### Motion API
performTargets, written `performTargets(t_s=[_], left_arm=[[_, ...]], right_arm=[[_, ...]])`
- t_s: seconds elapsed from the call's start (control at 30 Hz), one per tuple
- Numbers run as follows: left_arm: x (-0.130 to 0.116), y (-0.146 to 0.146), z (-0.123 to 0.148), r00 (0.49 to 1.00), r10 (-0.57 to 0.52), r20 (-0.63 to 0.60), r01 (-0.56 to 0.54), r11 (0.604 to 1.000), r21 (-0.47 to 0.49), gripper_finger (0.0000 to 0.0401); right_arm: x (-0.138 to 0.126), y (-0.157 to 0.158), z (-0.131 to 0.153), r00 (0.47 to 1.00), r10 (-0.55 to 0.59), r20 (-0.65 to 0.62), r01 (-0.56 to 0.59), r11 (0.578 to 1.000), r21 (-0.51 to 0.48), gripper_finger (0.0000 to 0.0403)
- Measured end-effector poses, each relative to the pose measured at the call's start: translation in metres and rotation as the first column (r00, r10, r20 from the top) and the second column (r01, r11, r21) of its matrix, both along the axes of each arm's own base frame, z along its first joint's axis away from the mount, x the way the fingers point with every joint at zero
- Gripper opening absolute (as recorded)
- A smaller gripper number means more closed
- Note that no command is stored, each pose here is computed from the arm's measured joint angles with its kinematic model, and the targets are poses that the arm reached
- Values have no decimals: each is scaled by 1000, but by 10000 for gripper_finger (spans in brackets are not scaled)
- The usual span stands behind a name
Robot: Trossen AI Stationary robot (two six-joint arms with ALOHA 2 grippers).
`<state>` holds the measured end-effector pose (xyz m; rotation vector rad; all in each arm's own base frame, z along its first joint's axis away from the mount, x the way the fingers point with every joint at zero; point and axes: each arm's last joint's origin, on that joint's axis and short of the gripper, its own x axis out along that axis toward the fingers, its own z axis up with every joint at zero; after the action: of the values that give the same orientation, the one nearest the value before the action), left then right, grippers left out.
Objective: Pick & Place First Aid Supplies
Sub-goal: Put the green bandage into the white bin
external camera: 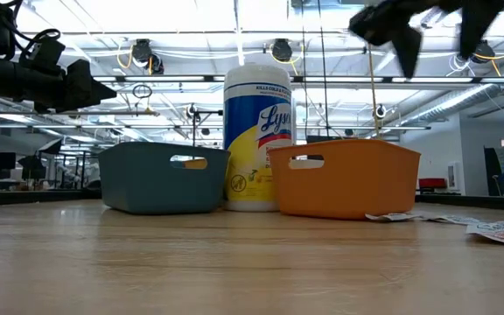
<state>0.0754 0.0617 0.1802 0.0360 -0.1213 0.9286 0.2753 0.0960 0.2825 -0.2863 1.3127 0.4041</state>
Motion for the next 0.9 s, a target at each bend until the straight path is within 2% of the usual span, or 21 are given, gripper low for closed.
performTargets(t_s=[0.27,0.37,0.57,0.9], left_arm=[[0,0,0,1000,0,0,0,1000,0,308],[0,0,0,1000,0,0,0,1000,0,308],[0,0,0,1000,0,0,0,1000,0,308],[0,0,0,1000,0,0,0,1000,0,308]], right_arm=[[-18,62,3,967,228,114,-233,972,32,220],[-17,78,-1,952,270,142,-278,960,37,216],[-9,95,-26,944,298,142,-306,951,38,213],[2,106,-81,950,311,37,-312,950,7,212]])
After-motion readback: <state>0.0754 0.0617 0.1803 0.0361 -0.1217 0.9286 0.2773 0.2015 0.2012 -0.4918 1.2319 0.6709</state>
